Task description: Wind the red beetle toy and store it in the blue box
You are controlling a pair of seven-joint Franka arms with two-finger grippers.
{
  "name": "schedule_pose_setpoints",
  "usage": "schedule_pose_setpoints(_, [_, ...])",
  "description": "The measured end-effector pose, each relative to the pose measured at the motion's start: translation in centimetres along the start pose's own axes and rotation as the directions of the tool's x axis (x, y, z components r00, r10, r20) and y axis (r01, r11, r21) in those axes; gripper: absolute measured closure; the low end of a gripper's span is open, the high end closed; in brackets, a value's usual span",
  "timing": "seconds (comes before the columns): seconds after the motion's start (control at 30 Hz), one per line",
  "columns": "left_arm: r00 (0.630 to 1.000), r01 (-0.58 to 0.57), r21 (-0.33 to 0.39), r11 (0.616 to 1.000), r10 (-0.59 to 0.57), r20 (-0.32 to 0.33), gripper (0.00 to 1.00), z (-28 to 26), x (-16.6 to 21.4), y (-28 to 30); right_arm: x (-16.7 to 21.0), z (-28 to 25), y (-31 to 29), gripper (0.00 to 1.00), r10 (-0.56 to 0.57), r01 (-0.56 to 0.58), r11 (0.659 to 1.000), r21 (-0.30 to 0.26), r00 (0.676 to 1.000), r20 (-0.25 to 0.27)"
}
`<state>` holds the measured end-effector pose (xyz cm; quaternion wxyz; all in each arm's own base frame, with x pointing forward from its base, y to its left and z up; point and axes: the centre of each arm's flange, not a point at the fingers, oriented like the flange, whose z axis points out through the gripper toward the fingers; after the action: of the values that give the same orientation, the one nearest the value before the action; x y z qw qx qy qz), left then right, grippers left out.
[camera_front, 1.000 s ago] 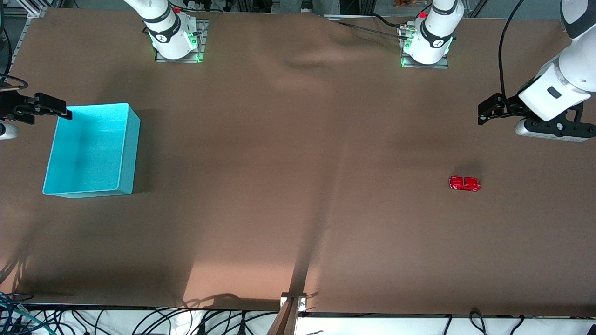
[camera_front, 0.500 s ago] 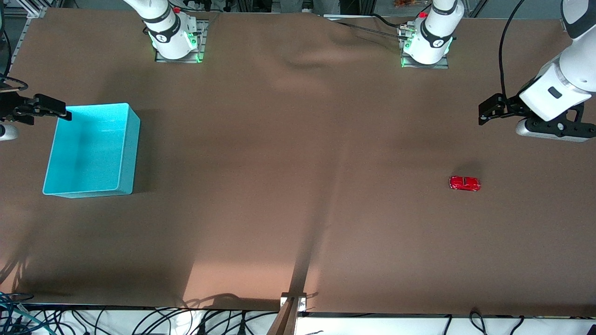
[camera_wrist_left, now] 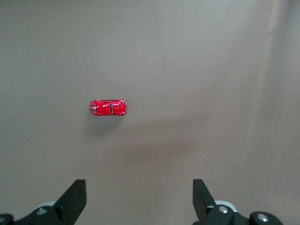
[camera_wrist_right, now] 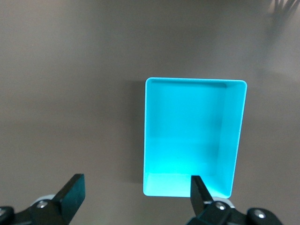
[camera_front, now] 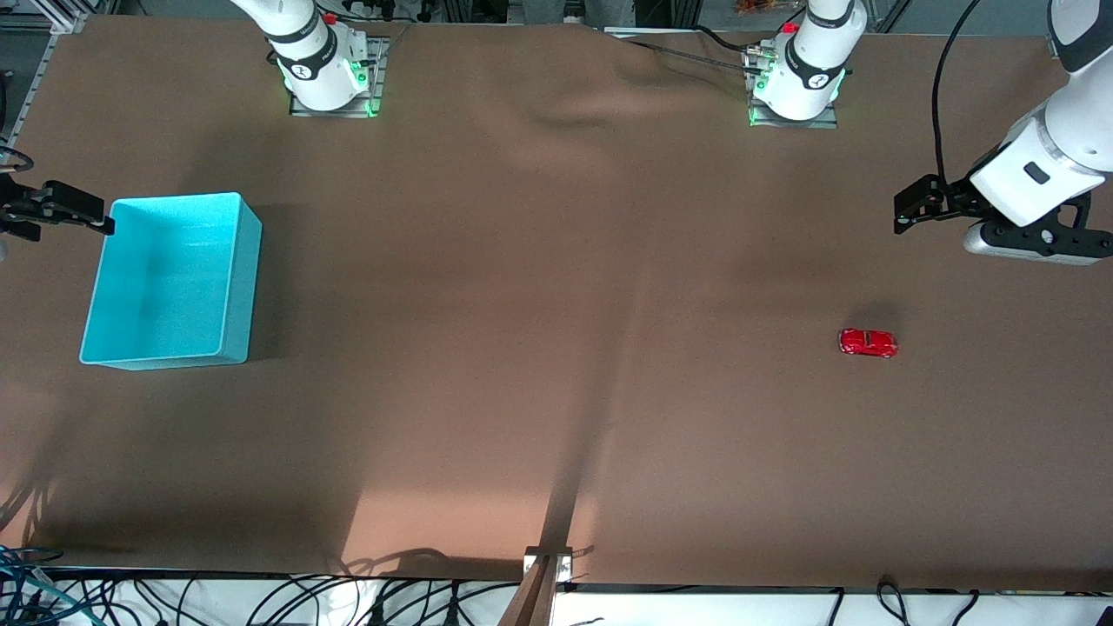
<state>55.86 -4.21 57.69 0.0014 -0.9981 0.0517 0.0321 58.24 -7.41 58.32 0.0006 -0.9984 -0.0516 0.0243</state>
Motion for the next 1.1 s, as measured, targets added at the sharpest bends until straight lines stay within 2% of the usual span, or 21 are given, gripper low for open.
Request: schedule_pose_setpoints(1.1, [1.0,0.002,0.0,1.0,-0.002,0.003,0.0,0.2,0.1,-0.2,-0.6,-1.4,-0.6,0.0,-0.008,0.008,1.0,0.001,1.0,-0.018])
